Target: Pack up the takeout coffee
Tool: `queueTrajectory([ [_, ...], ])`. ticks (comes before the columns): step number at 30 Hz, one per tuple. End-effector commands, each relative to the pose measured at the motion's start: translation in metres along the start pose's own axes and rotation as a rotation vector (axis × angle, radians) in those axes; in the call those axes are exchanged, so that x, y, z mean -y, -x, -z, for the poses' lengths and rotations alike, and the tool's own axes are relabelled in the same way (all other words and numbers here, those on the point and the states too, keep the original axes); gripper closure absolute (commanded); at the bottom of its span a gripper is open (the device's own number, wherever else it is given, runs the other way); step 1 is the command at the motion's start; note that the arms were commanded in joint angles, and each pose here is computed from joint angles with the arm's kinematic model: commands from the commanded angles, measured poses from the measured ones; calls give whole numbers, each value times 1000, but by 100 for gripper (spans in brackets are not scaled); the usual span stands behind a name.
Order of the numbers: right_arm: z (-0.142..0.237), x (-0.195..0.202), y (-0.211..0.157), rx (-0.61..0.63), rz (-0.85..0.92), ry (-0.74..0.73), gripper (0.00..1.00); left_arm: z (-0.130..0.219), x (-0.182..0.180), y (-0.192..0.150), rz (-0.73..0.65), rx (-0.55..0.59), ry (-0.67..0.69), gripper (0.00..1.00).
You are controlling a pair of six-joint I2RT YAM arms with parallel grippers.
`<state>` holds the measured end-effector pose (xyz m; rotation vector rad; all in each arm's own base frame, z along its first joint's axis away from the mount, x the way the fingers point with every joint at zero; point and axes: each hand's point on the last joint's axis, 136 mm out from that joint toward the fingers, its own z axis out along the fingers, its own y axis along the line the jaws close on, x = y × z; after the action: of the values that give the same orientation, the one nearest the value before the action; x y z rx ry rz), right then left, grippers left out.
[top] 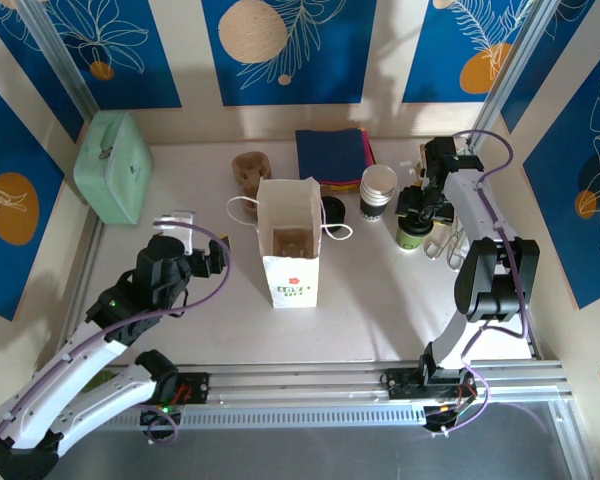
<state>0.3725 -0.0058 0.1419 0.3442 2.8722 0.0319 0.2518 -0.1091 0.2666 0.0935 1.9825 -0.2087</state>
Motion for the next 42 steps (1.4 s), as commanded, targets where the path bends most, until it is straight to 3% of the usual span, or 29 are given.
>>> queueTrajectory([
  [1, 0, -2, 0, -24, 6, 18, 19, 0, -1, 0, -15, 5, 7, 4],
  [42, -21, -5, -9, -155, 21, -41, 22, -2, -4, -4, -22, -10, 30, 2],
])
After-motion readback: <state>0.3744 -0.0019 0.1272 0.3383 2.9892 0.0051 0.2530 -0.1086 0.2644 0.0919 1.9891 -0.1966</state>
